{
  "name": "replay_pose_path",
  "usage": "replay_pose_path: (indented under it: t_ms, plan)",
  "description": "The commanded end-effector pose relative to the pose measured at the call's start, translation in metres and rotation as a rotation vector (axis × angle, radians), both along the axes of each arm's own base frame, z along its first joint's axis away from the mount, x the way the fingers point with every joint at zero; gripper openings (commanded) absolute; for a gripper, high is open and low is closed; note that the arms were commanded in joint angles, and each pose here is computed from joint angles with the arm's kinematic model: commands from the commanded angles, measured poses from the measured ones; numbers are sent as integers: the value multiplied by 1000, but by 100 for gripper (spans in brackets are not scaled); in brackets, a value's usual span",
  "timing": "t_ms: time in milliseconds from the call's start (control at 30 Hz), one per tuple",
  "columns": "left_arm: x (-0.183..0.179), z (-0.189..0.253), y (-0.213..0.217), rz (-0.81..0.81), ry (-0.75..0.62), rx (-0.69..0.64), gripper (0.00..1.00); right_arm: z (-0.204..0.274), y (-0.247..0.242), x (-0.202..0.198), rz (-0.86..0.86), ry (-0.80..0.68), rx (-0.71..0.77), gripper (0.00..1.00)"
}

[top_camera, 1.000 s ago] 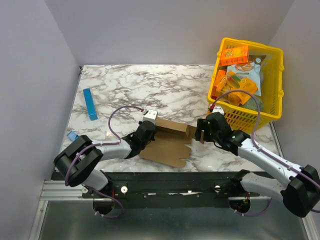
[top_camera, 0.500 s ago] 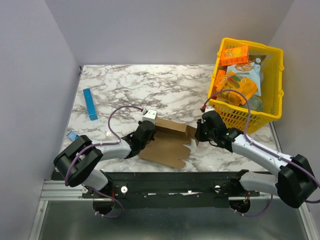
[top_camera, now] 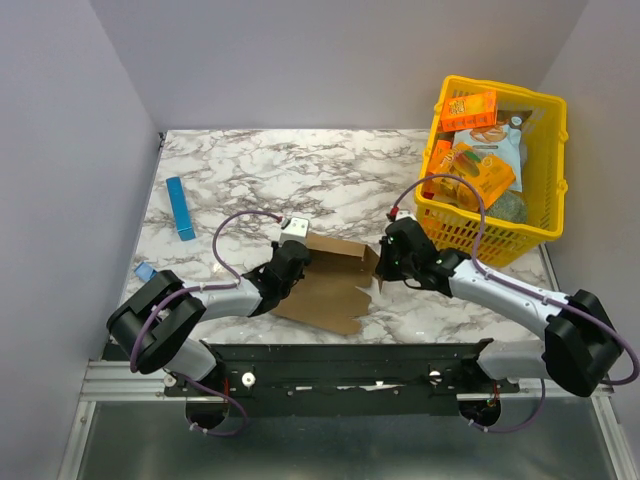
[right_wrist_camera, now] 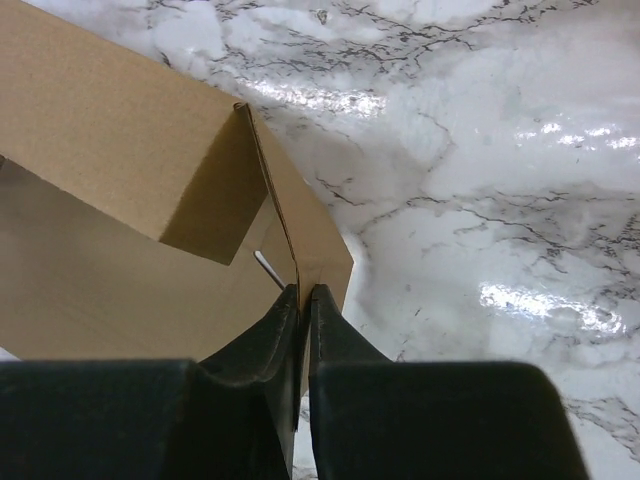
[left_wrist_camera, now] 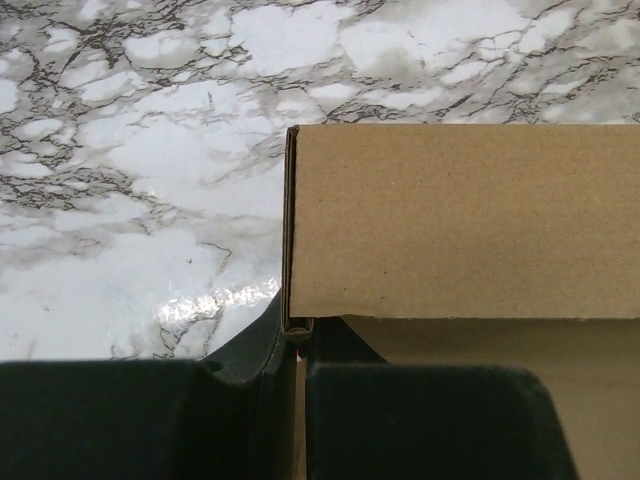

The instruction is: Fold the paper box

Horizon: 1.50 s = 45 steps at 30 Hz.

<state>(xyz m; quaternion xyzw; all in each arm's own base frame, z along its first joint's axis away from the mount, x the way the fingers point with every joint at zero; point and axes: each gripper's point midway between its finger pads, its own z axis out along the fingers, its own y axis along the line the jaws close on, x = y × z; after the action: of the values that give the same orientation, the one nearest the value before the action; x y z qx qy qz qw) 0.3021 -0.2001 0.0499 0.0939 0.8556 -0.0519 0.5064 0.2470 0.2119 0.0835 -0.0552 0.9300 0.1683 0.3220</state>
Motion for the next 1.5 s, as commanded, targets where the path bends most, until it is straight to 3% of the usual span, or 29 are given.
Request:
replay_pose_path:
  t_ms: [0, 333, 833, 1467]
  plan:
    - [-6, 3, -24, -68, 17, -62, 0, 20, 43, 1, 30, -11, 103, 14]
    - [-8, 6, -27, -80, 13, -77, 0, 7, 10, 20, -203, -71, -44, 13]
    - [-11, 6, -35, -100, 17, -83, 0, 28, 61, 20, -160, -37, 185, 13]
    - [-12, 2, -40, -111, 23, -65, 0, 51, 79, 20, -134, -65, 253, 13]
